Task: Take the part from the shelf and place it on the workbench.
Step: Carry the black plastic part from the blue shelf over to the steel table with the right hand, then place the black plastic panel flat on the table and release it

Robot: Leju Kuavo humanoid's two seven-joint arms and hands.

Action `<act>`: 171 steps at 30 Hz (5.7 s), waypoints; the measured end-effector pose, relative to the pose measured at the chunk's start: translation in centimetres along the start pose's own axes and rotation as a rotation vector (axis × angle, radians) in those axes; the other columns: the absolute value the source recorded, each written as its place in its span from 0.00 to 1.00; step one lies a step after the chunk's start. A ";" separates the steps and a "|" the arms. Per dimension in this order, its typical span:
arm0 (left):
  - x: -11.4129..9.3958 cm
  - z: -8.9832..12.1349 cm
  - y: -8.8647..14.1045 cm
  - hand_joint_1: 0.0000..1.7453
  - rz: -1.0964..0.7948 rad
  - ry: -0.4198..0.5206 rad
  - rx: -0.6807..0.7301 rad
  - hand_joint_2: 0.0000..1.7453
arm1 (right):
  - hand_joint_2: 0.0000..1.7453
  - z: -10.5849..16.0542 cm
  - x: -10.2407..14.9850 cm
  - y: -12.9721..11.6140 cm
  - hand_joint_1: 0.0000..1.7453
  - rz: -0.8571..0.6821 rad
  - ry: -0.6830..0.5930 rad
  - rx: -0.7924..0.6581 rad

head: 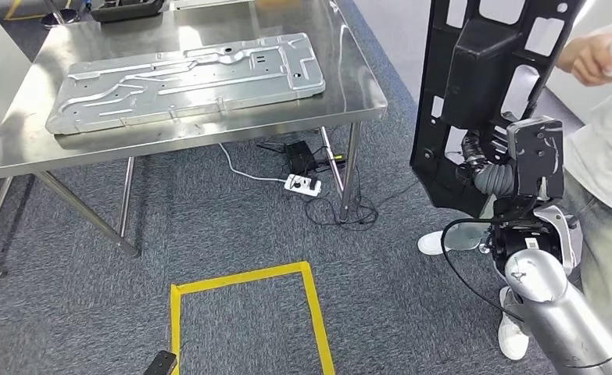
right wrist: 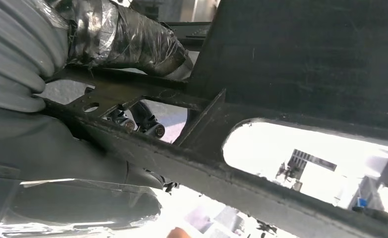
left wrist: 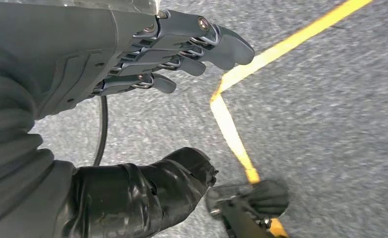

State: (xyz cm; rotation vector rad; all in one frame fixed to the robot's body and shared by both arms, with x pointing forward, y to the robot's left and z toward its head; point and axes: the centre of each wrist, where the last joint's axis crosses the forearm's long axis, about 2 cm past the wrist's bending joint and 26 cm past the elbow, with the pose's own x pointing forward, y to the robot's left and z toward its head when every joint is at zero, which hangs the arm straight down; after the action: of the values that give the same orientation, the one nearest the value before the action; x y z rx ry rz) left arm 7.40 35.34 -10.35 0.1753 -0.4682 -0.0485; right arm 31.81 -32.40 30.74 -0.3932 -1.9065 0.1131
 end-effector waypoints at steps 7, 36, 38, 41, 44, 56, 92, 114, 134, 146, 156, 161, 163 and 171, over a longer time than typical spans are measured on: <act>0.0 0.0 0.5 0.00 -0.004 0.004 0.011 1.00 | 1.00 0.0 -0.1 0.0 1.00 -0.005 0.011 0.003; 0.2 -0.1 0.7 0.00 -0.008 0.009 0.034 1.00 | 1.00 1.0 -1.6 0.3 1.00 0.028 0.020 0.060; 0.0 -0.1 0.7 0.00 -0.009 0.011 0.033 1.00 | 1.00 1.1 -1.5 0.3 1.00 0.033 0.017 0.060; 0.2 -0.1 0.7 0.00 -0.009 0.008 0.033 1.00 | 1.00 1.1 -1.5 0.2 1.00 0.041 0.012 0.063; 0.2 -0.1 0.6 0.00 -0.009 0.006 0.031 1.00 | 1.00 1.3 -1.7 0.3 1.00 0.045 0.018 0.070; 0.1 -0.1 0.7 0.00 -0.012 0.001 0.028 1.00 | 1.00 1.3 -1.7 0.2 1.00 0.038 0.021 0.074; 0.0 0.0 -0.2 0.00 0.014 -0.038 -0.016 1.00 | 1.00 0.5 -0.2 -0.2 1.00 0.141 -0.003 0.088; 0.2 0.0 -0.5 0.00 0.017 -0.031 -0.015 1.00 | 1.00 0.5 -0.1 -0.2 1.00 0.165 0.001 0.103; 0.0 0.0 -0.5 0.00 0.016 -0.027 -0.013 1.00 | 1.00 0.5 -0.1 -0.3 1.00 0.171 0.007 0.105; 0.1 0.0 -0.5 0.00 0.020 -0.032 -0.012 1.00 | 1.00 0.2 -0.3 -0.4 1.00 0.214 0.034 0.118; -0.2 0.1 -0.6 0.00 0.021 -0.024 -0.009 1.00 | 1.00 0.1 -0.9 -0.5 1.00 0.303 0.089 0.143; -0.2 0.1 -0.6 0.00 0.020 -0.018 -0.011 1.00 | 1.00 -0.1 -1.1 -0.8 1.00 0.352 0.116 0.161; 0.0 0.1 -0.7 0.00 0.021 -0.019 -0.012 1.00 | 1.00 -0.2 -1.1 -0.9 1.00 0.374 0.126 0.171; -0.1 0.1 -0.8 0.00 0.021 -0.015 -0.021 1.00 | 1.00 -0.1 -1.9 -0.7 1.00 0.455 0.180 0.221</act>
State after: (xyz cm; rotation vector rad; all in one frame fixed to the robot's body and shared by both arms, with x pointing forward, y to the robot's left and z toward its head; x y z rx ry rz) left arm 7.27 34.55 -10.46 0.1492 -0.4845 -0.0340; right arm 32.34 -33.69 29.32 -0.6569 -1.5803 0.5658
